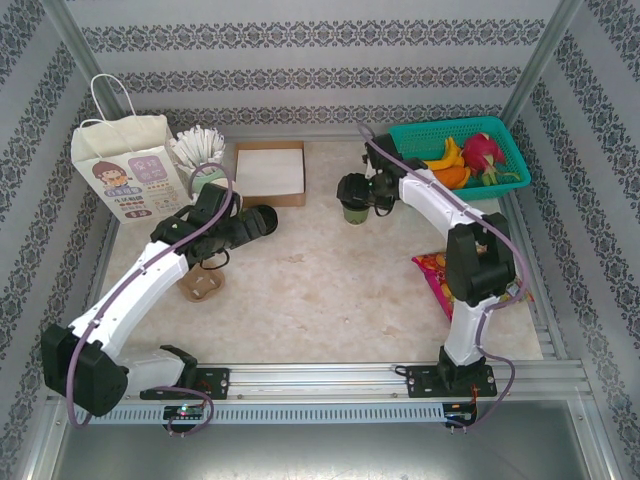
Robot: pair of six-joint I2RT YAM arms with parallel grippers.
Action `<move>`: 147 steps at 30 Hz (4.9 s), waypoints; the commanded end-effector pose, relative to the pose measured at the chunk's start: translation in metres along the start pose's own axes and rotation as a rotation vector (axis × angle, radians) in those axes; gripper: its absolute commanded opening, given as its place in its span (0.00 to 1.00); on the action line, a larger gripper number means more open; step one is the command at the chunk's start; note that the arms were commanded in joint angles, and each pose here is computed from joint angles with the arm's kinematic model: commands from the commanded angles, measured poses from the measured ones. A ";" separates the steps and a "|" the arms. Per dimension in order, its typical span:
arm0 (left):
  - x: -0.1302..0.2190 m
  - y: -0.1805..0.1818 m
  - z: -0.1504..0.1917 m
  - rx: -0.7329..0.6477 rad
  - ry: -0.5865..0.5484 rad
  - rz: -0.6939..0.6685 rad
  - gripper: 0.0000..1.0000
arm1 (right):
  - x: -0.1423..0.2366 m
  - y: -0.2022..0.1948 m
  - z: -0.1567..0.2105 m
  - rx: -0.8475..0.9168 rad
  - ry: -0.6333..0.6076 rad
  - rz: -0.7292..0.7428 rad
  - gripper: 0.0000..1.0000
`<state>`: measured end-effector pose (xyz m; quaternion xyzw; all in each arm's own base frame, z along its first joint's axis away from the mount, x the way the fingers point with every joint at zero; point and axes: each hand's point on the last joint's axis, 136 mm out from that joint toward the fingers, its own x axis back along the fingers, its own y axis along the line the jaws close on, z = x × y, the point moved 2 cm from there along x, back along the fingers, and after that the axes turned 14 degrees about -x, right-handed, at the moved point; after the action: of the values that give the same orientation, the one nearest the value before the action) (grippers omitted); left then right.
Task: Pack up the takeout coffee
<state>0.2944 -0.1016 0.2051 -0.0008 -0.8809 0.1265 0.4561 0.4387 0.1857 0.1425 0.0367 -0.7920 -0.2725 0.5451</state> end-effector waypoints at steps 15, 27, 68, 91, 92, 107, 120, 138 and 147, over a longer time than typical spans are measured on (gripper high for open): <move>0.004 0.026 -0.001 0.064 -0.021 -0.030 1.00 | -0.040 0.027 -0.059 -0.094 -0.012 0.017 0.81; 0.011 0.034 0.003 0.085 -0.007 -0.025 1.00 | -0.037 -0.007 -0.097 -0.145 -0.052 0.105 0.82; -0.078 0.040 0.101 0.192 0.425 0.131 1.00 | 0.095 0.015 0.012 0.055 -0.185 -0.001 0.98; -0.015 -0.073 0.044 -0.256 0.289 0.191 1.00 | 0.065 -0.015 0.095 -0.052 -0.215 0.028 0.98; -0.013 -0.060 0.038 -0.244 0.272 0.139 1.00 | 0.060 -0.005 0.104 -0.036 -0.199 0.004 0.98; -0.047 0.133 0.077 0.134 0.391 -0.498 0.99 | -0.026 0.054 0.219 0.283 0.207 -0.030 0.89; -0.031 0.129 0.058 0.136 0.323 -0.479 1.00 | -0.036 0.040 0.245 0.437 0.294 0.121 0.47; 0.065 0.128 -0.062 0.127 -0.113 -0.395 1.00 | 0.000 -0.046 0.128 0.713 0.146 0.444 0.24; 0.094 0.123 -0.089 0.129 -0.179 -0.304 1.00 | -0.005 -0.072 0.089 0.826 0.223 0.506 0.24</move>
<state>0.3012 0.0464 0.2862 0.1913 -0.8899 0.1169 0.3972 0.3407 0.1743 0.0853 0.0758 -0.7767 0.1567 0.6054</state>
